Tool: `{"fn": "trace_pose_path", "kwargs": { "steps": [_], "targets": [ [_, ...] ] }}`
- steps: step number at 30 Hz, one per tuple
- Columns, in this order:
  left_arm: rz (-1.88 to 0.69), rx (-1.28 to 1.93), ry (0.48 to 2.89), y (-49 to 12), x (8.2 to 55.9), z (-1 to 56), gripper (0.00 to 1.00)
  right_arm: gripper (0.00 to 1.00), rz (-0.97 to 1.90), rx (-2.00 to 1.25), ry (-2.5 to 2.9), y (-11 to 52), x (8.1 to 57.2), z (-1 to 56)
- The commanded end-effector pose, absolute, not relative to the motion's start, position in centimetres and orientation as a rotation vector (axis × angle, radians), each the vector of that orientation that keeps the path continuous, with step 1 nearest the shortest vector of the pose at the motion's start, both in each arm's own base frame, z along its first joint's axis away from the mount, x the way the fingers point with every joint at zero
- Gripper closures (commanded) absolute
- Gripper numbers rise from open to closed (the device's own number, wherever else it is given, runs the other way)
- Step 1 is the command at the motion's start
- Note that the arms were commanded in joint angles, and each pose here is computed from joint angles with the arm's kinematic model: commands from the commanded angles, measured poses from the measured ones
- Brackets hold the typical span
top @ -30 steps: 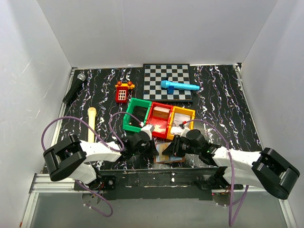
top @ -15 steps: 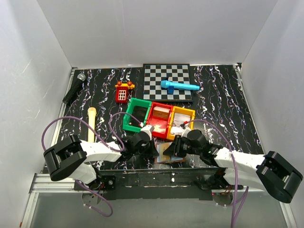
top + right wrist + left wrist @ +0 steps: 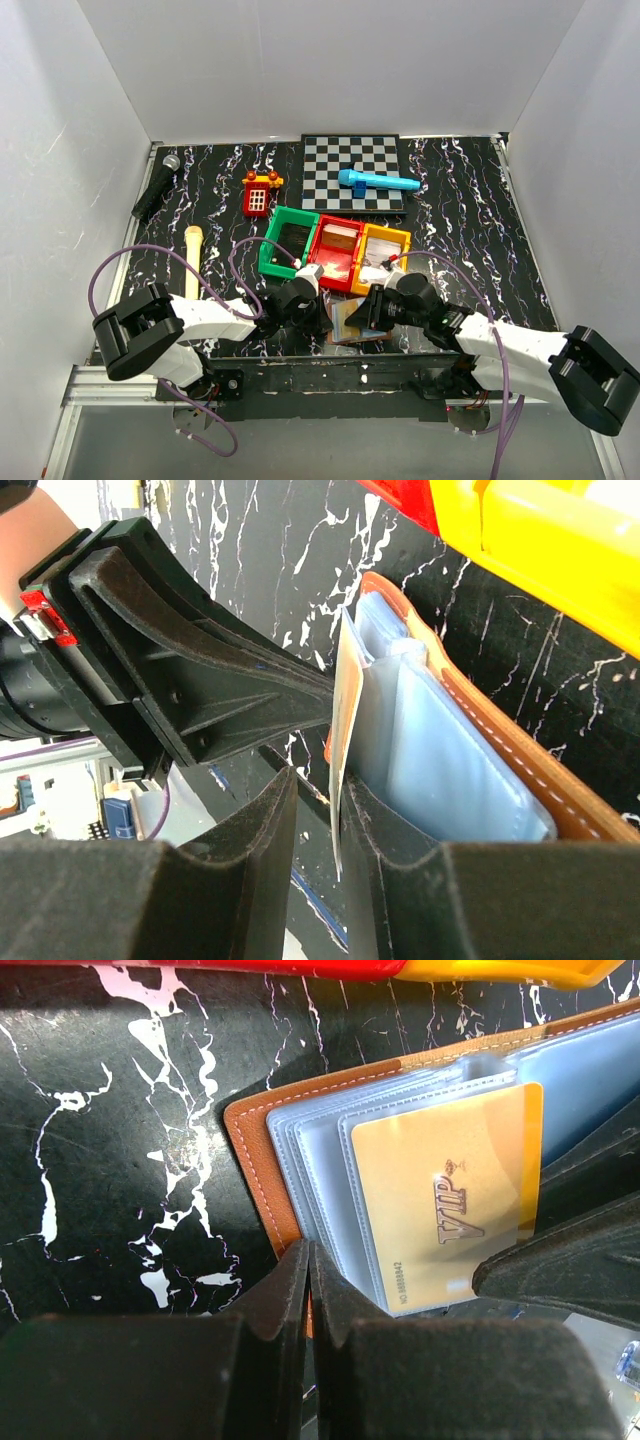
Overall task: Take the credit cards out of the card holder
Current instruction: Remove the credit card from the card holder.
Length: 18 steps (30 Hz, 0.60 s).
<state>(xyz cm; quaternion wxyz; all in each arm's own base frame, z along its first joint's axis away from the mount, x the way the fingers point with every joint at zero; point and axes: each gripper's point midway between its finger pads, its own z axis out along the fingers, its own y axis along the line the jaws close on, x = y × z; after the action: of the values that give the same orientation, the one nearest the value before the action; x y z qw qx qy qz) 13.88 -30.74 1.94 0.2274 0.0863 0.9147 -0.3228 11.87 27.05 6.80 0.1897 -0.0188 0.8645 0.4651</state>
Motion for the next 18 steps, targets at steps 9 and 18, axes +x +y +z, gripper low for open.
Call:
{"fn": "trace_pose_path", "kwargs": {
  "steps": [9, 18],
  "targets": [
    [-0.673, 0.275, 2.664, -27.13, 12.20, -2.14, 1.00, 0.69, 1.274, -0.081, 2.405, 26.67, 12.29, 7.79],
    [-0.669, 0.278, 2.668, -27.09, 12.16, -2.22, 1.00, 0.69, 1.251, -0.076, 2.419, 26.31, 12.33, 7.67]
  ]
}}
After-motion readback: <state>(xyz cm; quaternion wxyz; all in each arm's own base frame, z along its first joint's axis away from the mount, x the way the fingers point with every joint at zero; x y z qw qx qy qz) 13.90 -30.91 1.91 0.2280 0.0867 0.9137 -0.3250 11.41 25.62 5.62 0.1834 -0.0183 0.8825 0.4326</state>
